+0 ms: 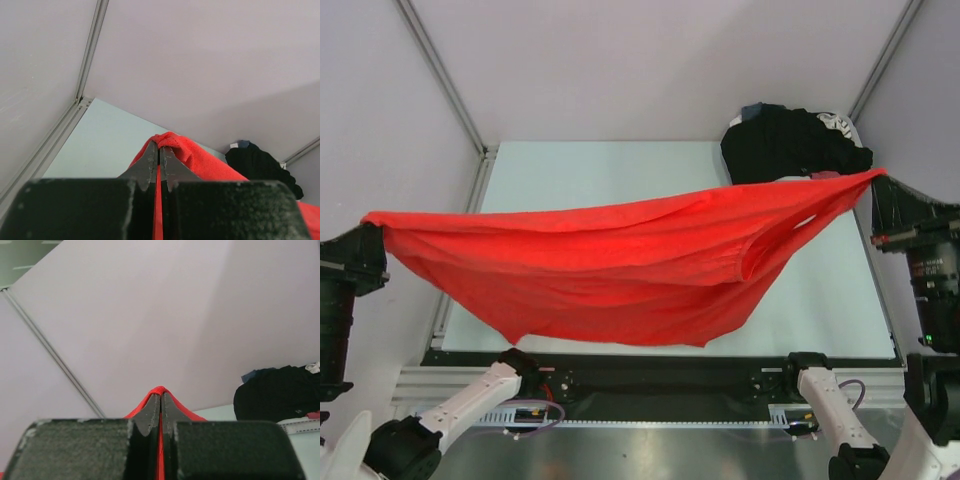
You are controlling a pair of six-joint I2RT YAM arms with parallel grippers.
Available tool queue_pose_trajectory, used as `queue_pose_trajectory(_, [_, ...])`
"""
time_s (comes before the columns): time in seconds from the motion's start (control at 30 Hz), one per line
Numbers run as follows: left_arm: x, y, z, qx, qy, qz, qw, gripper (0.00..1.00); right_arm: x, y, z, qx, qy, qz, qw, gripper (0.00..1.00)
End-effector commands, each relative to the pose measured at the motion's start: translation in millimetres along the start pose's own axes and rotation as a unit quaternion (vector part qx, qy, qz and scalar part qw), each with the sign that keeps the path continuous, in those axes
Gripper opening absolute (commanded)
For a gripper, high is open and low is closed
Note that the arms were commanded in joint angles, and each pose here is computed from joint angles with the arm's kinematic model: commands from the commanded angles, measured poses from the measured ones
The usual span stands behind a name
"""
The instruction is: Fold and stack the tank tops
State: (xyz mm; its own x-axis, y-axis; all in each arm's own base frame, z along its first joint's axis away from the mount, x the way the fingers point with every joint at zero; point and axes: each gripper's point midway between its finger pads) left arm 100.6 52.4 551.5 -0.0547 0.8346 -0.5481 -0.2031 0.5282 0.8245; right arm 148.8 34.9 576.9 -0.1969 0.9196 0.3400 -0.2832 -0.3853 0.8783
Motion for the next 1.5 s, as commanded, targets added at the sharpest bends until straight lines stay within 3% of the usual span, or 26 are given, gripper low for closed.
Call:
queue_pose_trajectory(0.0, [1, -28, 5, 0.035, -0.001, 0.020, 0.999, 0.00, 12, 10, -24, -0.010, 0.021, -0.018, 1.000, 0.00])
queue_pose_trajectory(0.07, [-1, -52, 17, 0.064, 0.003, 0.033, 0.997, 0.00, 1, -13, -11, 0.035, 0.004, -0.015, 0.999, 0.00])
queue_pose_trajectory(0.1, [-1, -101, 38, 0.121, 0.014, 0.062, 0.991, 0.00, -19, -48, 7, 0.090, -0.026, -0.008, 0.996, 0.00])
queue_pose_trajectory(0.13, [-7, -100, 39, 0.118, 0.002, 0.056, 0.991, 0.00, -32, -71, 16, 0.122, -0.045, -0.005, 0.991, 0.00])
queue_pose_trajectory(0.17, [0, -138, 50, 0.157, 0.015, 0.072, 0.985, 0.00, -43, -92, 24, 0.149, -0.059, -0.002, 0.987, 0.00])
queue_pose_trajectory(0.23, [-2, -170, 63, 0.175, 0.010, 0.067, 0.982, 0.00, -65, -133, 42, 0.190, -0.080, 0.004, 0.978, 0.00])
queue_pose_trajectory(0.27, [10, -206, 69, 0.205, 0.030, 0.079, 0.975, 0.00, -82, -171, 46, 0.229, -0.101, 0.016, 0.968, 0.00])
queue_pose_trajectory(0.43, [20, -295, 102, 0.273, 0.040, 0.081, 0.958, 0.01, -131, -277, 81, 0.322, -0.145, 0.046, 0.934, 0.00])
queue_pose_trajectory(0.57, [58, -360, 129, 0.331, 0.076, 0.050, 0.939, 0.00, -165, -342, 93, 0.370, -0.189, 0.069, 0.907, 0.00])
queue_pose_trajectory(0.67, [73, -382, 150, 0.347, 0.081, -0.007, 0.934, 0.00, -188, -383, 105, 0.390, -0.215, 0.084, 0.892, 0.01])
queue_pose_trajectory(0.73, [80, -390, 159, 0.346, 0.093, -0.020, 0.933, 0.00, -189, -395, 117, 0.393, -0.203, 0.092, 0.892, 0.12])
queue_pose_trajectory(0.8, [88, -403, 170, 0.345, 0.107, -0.027, 0.932, 0.00, -194, -416, 124, 0.413, -0.196, 0.099, 0.884, 0.45])
queue_pose_trajectory(0.87, [96, -415, 179, 0.348, 0.122, -0.031, 0.929, 0.00, -189, -425, 130, 0.430, -0.176, 0.099, 0.880, 0.68])
queue_pose_trajectory(0.93, [101, -422, 184, 0.349, 0.131, -0.035, 0.927, 0.00, -190, -436, 120, 0.459, -0.184, 0.086, 0.865, 0.67])
queue_pose_trajectory(1.13, [130, -428, 200, 0.341, 0.158, -0.035, 0.926, 0.00, -141, -449, 70, 0.501, -0.096, 0.050, 0.859, 0.43])
queue_pose_trajectory(1.47, [157, -440, 223, 0.365, 0.180, -0.042, 0.913, 0.00, -104, -503, -13, 0.611, -0.079, 0.020, 0.787, 0.54])
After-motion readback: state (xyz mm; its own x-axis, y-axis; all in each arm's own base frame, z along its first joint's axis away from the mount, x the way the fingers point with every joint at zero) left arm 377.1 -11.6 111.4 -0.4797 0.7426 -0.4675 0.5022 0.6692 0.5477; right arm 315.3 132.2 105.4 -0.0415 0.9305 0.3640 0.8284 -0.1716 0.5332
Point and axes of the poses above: each gripper's point midway between its finger pads, its own z axis out along the fingers, its own x axis along the line the jaws close on, y = z × x, and after that the axes turned 7 degrees about -z, right-handed
